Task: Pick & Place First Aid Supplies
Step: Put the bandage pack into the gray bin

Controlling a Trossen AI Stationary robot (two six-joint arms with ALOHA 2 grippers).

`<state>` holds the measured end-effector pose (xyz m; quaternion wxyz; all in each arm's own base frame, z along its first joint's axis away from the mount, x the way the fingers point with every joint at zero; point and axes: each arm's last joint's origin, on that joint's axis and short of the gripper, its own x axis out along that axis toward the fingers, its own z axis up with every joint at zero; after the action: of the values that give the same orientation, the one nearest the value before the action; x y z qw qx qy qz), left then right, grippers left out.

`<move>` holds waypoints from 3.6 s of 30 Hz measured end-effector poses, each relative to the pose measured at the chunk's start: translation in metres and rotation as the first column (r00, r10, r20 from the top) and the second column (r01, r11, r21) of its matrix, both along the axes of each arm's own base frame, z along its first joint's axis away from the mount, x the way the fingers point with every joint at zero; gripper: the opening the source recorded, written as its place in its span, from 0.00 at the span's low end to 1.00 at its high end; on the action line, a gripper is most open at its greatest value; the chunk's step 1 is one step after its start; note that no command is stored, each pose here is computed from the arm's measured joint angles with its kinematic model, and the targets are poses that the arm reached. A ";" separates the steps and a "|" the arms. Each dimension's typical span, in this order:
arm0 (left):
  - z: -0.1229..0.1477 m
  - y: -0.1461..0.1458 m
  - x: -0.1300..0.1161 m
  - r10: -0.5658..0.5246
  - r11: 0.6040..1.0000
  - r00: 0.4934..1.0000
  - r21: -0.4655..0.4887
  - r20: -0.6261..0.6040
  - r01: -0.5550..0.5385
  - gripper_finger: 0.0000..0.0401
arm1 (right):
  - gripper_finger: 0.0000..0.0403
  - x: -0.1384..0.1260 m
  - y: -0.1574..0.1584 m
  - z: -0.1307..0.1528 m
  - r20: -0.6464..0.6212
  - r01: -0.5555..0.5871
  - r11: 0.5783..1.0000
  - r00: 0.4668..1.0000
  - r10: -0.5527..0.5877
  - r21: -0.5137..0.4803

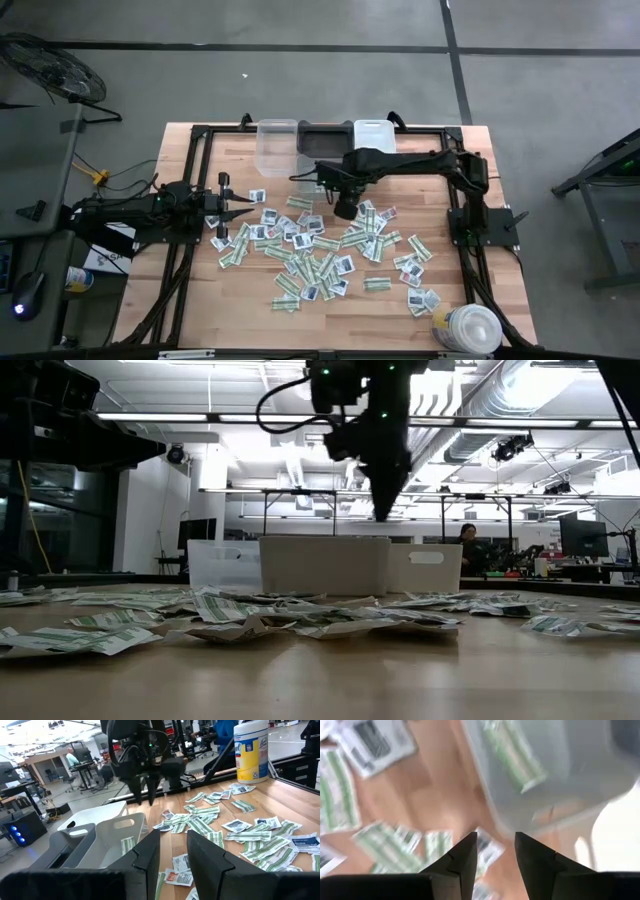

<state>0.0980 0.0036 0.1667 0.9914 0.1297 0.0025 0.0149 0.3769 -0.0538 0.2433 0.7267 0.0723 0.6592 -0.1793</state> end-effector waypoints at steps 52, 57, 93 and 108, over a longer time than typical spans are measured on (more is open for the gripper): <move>0.000 0.000 0.000 0.000 1.000 1.000 0.000 0.000 0.000 0.24 | 0.31 -0.139 -0.003 -0.115 0.295 0.540 0.713 0.663 -0.688 0.448; 0.000 0.000 0.000 0.000 1.000 1.000 0.000 0.000 0.000 0.24 | 0.31 -0.138 -0.003 -0.114 0.291 0.536 0.707 0.662 -0.691 0.461; 0.000 0.000 0.000 0.000 1.000 1.000 0.000 0.000 0.000 0.24 | 0.00 -0.136 -0.001 -0.103 0.334 0.445 0.727 0.678 -0.655 0.522; 0.000 0.000 0.000 0.000 1.000 1.000 0.000 0.000 0.000 0.24 | 0.00 -0.119 -0.003 -0.076 0.414 0.335 0.758 0.679 -0.606 0.560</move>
<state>0.0980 0.0036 0.1667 0.9915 0.1296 0.0026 0.0148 0.2576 -0.0563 0.1675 0.7795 0.4568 0.3884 -0.1810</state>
